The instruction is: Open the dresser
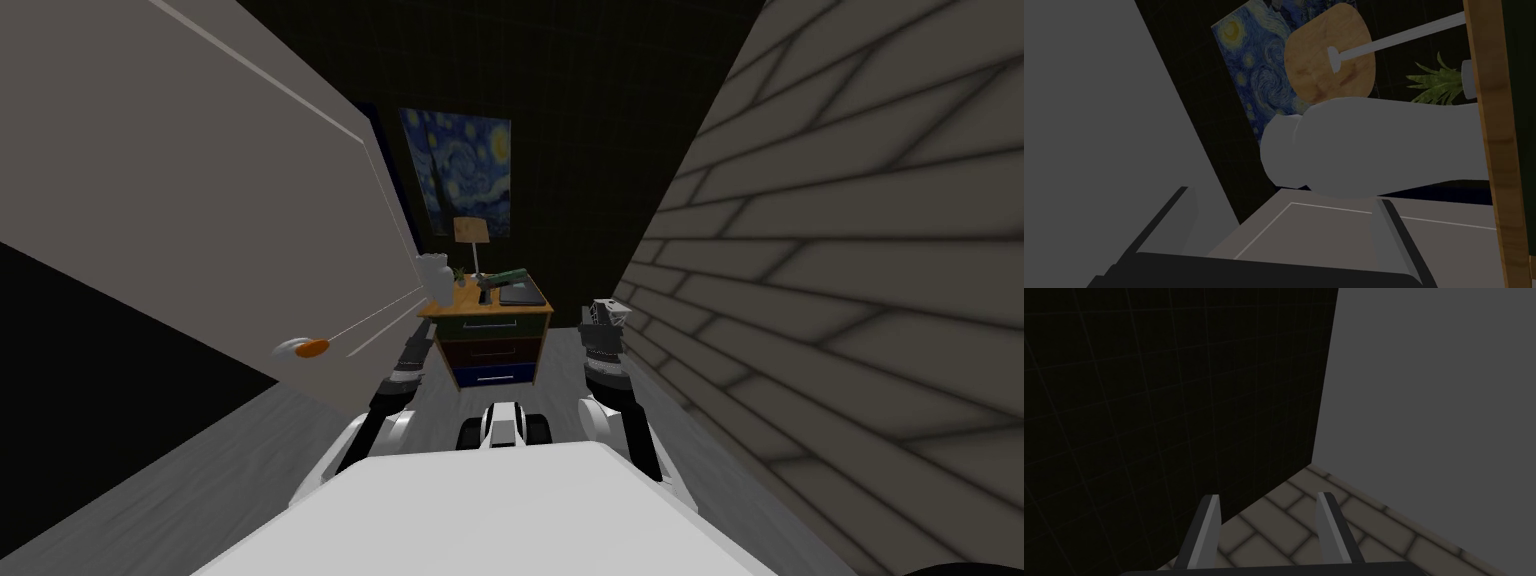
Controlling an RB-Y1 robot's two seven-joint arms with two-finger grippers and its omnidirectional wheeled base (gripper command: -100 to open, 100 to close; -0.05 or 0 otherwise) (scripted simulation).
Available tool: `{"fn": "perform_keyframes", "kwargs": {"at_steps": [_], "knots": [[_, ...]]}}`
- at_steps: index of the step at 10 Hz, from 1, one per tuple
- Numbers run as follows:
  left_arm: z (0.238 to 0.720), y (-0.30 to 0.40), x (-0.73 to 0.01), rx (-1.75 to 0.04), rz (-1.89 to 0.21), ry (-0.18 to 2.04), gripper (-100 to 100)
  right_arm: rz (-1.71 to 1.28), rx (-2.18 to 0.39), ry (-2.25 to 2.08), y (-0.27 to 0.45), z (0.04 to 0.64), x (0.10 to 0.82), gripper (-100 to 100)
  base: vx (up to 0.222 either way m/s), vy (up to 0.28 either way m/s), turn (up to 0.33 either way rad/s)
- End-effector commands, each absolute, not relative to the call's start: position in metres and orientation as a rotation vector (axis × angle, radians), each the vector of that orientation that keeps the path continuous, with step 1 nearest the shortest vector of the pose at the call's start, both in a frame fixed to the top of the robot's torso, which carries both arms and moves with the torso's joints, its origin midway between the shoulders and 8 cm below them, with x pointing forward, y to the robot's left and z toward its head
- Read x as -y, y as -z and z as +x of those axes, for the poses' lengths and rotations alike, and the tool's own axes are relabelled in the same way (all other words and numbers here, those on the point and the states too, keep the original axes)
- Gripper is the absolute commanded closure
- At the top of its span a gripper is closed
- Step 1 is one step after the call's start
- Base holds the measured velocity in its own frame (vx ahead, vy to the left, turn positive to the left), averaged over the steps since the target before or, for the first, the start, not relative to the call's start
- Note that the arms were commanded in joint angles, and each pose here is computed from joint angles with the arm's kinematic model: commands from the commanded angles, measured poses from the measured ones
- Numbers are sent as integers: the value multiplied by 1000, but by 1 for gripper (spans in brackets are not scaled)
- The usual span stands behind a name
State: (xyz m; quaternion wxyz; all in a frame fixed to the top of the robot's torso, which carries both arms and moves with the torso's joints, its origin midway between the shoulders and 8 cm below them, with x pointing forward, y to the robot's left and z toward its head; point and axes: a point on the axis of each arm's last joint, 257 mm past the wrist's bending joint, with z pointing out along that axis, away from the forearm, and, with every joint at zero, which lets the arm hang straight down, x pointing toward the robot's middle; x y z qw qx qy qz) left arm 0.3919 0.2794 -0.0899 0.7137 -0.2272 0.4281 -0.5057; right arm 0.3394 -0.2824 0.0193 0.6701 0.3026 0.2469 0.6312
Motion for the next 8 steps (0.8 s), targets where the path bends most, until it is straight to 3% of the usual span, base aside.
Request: {"fn": "perform_keyframes", "kwargs": {"at_steps": [1, 8], "knots": [[392, 108, -282, -965, -500, 1113, -100, 682, -556, -1423, -19, 339, 282, 0, 48, -3, 10], [390, 147, -289, -992, -490, 1100, -100, 682, -556, -1423, -19, 339, 282, 0, 45, -5, 8]]}}
